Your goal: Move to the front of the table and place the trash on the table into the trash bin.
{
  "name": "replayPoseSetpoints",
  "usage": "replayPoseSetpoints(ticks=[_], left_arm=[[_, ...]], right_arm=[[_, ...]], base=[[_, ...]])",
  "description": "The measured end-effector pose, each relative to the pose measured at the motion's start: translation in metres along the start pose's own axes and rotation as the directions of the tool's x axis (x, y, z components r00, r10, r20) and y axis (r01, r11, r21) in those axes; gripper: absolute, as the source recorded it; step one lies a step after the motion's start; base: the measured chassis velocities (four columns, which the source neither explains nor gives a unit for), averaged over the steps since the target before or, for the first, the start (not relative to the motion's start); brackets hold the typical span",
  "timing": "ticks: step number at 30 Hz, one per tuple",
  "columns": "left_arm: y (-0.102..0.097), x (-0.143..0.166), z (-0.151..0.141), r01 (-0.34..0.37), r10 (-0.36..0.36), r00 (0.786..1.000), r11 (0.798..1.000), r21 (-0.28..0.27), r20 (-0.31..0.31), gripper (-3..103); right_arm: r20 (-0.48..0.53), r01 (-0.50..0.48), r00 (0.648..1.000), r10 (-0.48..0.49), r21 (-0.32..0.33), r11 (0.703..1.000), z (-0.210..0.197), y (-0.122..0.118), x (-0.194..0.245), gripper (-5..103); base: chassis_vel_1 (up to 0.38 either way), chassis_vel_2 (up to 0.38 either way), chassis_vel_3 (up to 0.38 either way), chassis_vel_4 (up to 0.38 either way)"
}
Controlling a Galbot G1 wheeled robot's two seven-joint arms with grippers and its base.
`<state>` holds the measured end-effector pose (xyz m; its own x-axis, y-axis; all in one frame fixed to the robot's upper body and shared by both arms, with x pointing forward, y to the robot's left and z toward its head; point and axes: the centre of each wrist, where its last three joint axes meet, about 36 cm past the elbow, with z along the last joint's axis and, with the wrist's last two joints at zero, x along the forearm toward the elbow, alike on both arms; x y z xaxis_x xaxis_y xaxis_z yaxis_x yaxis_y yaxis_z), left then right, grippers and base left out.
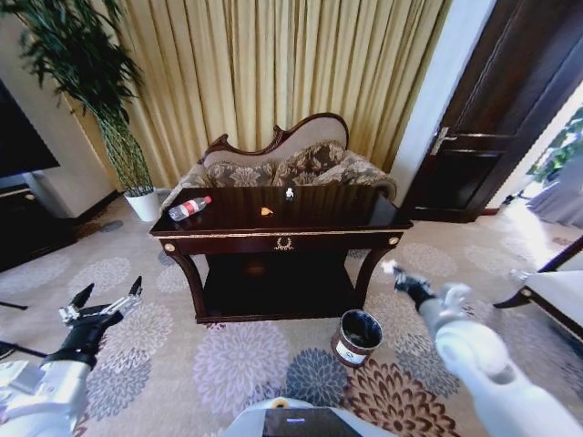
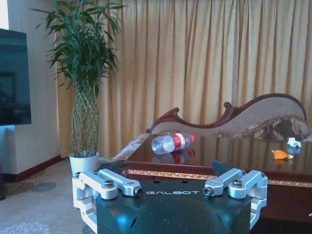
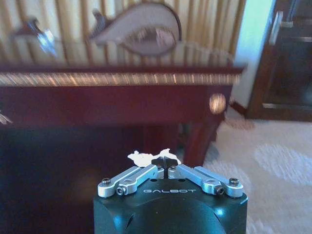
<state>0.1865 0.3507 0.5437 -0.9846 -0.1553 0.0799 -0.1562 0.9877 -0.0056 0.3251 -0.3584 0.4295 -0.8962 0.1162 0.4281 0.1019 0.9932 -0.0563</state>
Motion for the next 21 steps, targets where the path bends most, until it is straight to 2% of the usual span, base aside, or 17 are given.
replayPoseSetpoints(ticks=[6, 11, 21], left_arm=[[0.003, 0.003, 0.0, 0.009, -0.009, 1.0, 1.0, -0.011, -0.011, 100], [0.004, 0.005, 0.001, 0.017, -0.017, 1.0, 1.0, -0.01, -0.017, 100], [0.005, 0.007, 0.001, 0.022, -0.022, 1.0, 1.0, -0.017, -0.022, 100]], right_arm=[[-0.094, -0.08, 0.992, 0.083, 0.04, 0.996, 0.059, -0.016, -0.041, 0], [-0.17, -0.165, 0.971, 0.166, 0.02, 0.986, 0.091, -0.023, -0.064, 0], [-0.156, -0.193, 0.969, 0.194, 0.025, 0.981, 0.103, -0.012, -0.08, 0]], base=[[-0.018, 0.01, 0.018, -0.011], [0.0, 0.0, 0.0, 0.0], [0.0, 0.0, 0.0, 0.0]])
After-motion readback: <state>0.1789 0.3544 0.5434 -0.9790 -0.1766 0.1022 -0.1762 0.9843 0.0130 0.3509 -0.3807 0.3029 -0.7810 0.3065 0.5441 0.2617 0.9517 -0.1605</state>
